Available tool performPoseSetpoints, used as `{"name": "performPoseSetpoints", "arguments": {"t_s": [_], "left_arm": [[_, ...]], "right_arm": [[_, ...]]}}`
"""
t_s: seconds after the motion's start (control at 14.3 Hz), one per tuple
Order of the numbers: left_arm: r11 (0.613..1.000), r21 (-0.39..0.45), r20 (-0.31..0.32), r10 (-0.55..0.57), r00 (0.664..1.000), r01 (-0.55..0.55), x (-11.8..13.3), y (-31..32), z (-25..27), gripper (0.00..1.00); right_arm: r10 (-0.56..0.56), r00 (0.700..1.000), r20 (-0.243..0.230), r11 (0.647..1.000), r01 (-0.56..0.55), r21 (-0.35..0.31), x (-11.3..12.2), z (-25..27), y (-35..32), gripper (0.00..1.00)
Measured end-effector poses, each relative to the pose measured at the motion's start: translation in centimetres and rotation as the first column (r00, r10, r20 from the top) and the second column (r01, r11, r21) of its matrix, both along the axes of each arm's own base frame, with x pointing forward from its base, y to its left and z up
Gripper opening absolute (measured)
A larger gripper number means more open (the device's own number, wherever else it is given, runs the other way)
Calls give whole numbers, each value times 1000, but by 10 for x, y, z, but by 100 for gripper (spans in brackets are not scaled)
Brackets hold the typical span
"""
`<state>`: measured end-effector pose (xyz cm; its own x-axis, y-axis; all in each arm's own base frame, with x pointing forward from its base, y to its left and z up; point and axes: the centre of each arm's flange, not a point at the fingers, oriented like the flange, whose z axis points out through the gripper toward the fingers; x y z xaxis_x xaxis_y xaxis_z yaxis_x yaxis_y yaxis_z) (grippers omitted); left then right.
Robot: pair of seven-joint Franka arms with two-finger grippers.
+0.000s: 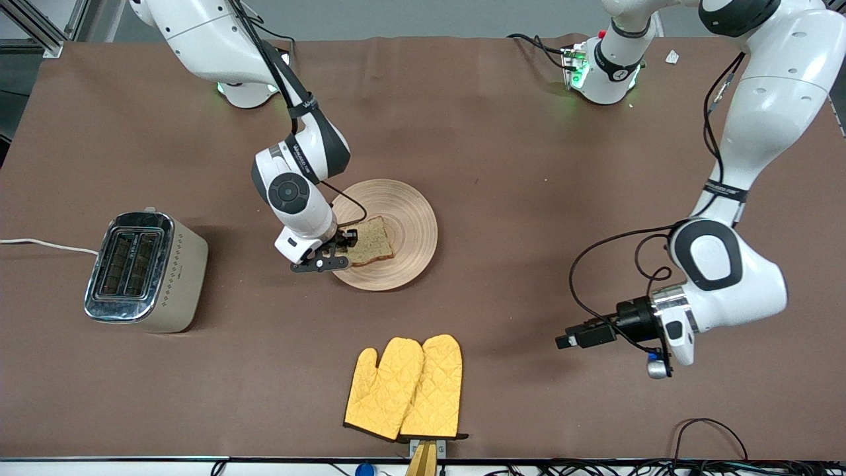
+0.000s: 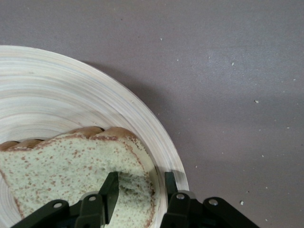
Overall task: Move plate and put bread in toaster
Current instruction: 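Lift the bread toward the toaster while the left gripper releases the plate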
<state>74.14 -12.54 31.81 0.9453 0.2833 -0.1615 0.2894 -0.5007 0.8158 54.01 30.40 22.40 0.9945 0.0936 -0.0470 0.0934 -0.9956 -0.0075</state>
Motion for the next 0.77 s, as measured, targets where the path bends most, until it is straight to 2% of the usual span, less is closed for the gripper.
{"name": "performPoseSetpoints", "arguments": {"t_s": [0.28, 0.42, 0.49, 0.7, 0.77], "left_arm": [[995, 87, 17, -40, 999, 39, 5, 48, 36, 100], [983, 148, 7, -108, 994, 106, -8, 78, 83, 100], [972, 191, -11, -139, 990, 138, -18, 94, 107, 100], [922, 338, -40, -189, 981, 191, -43, 114, 162, 100], [898, 396, -58, -185, 981, 193, -50, 111, 177, 100]], "right_arm": [[0, 1000, -3, 1000, 0, -1, 0, -4, 0, 44], [-2, 1000, -2, 1000, 2, 2, -1, -4, 1, 33], [-3, 1000, -2, 1000, 3, 3, -1, -4, 1, 33], [-11, 1000, -2, 1000, 11, 4, 0, -4, 1, 7], [-30, 1000, -4, 1000, 30, 2, 0, -3, 2, 4]]}}
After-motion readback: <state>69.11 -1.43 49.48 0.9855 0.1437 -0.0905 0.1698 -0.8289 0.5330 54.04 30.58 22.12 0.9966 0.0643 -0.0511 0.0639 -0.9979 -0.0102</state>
